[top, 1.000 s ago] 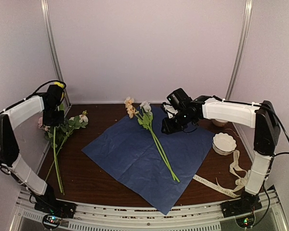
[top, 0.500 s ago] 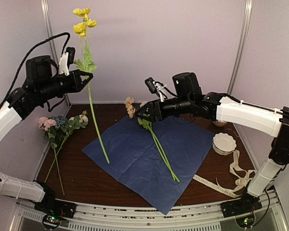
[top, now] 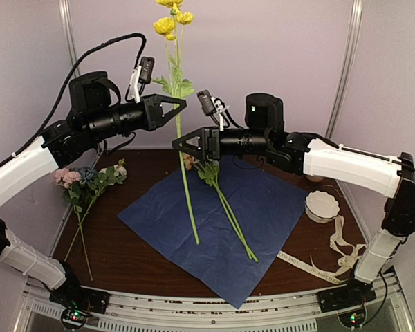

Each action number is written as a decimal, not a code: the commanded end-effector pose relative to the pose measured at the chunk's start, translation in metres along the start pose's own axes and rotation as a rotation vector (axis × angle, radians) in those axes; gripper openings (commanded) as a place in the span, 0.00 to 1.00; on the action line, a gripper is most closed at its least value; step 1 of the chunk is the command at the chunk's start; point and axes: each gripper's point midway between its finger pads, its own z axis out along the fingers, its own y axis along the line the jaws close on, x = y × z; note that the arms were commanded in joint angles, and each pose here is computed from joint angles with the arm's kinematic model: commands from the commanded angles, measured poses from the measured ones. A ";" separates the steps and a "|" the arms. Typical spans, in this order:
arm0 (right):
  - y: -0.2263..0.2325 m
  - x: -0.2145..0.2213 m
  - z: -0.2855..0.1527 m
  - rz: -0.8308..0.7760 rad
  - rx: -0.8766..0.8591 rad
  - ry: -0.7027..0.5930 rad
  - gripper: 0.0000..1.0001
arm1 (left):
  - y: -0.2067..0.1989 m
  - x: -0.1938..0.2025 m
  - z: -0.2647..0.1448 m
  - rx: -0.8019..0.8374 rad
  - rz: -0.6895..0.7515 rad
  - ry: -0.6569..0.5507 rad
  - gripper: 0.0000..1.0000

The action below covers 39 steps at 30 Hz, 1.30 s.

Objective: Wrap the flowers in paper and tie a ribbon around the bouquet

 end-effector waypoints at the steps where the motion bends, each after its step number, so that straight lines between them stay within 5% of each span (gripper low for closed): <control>1: 0.000 -0.008 0.001 -0.009 0.018 -0.023 0.41 | -0.024 -0.034 -0.005 0.084 0.011 -0.108 0.00; 5: -0.023 -0.010 -0.012 0.011 0.126 -0.044 0.00 | -0.023 -0.034 -0.008 0.073 0.002 -0.102 0.00; 6: -0.033 -0.011 -0.017 0.024 0.161 -0.049 0.00 | -0.017 -0.034 -0.011 0.032 0.000 -0.098 0.09; 8: -0.057 -0.007 -0.027 0.055 0.249 -0.041 0.00 | 0.012 -0.033 -0.022 -0.146 -0.002 -0.078 0.54; 9: -0.073 -0.002 -0.033 0.068 0.314 -0.028 0.00 | 0.035 -0.022 -0.031 -0.266 -0.009 -0.025 0.67; 11: -0.112 0.020 -0.046 0.098 0.473 0.055 0.00 | 0.079 -0.009 -0.055 -0.467 -0.049 0.021 0.77; 16: -0.194 0.087 -0.079 0.057 0.853 0.350 0.00 | 0.169 0.038 -0.128 -0.761 -0.235 0.058 0.80; 21: -0.237 0.139 -0.092 0.115 0.986 0.541 0.00 | 0.241 0.096 -0.216 -1.142 -0.290 0.122 0.91; 24: -0.250 0.155 -0.091 0.153 1.002 0.562 0.03 | 0.274 0.133 -0.254 -1.297 -0.356 0.201 0.92; 27: -0.258 0.162 -0.094 0.158 1.035 0.577 0.29 | 0.299 0.164 -0.279 -1.405 -0.409 0.275 0.88; 30: -0.259 0.161 -0.099 0.152 1.058 0.582 0.43 | 0.319 0.185 -0.299 -1.488 -0.450 0.320 0.82; 39: -0.241 0.145 -0.103 0.134 1.018 0.544 0.47 | 0.365 0.234 -0.335 -1.617 -0.568 0.394 0.75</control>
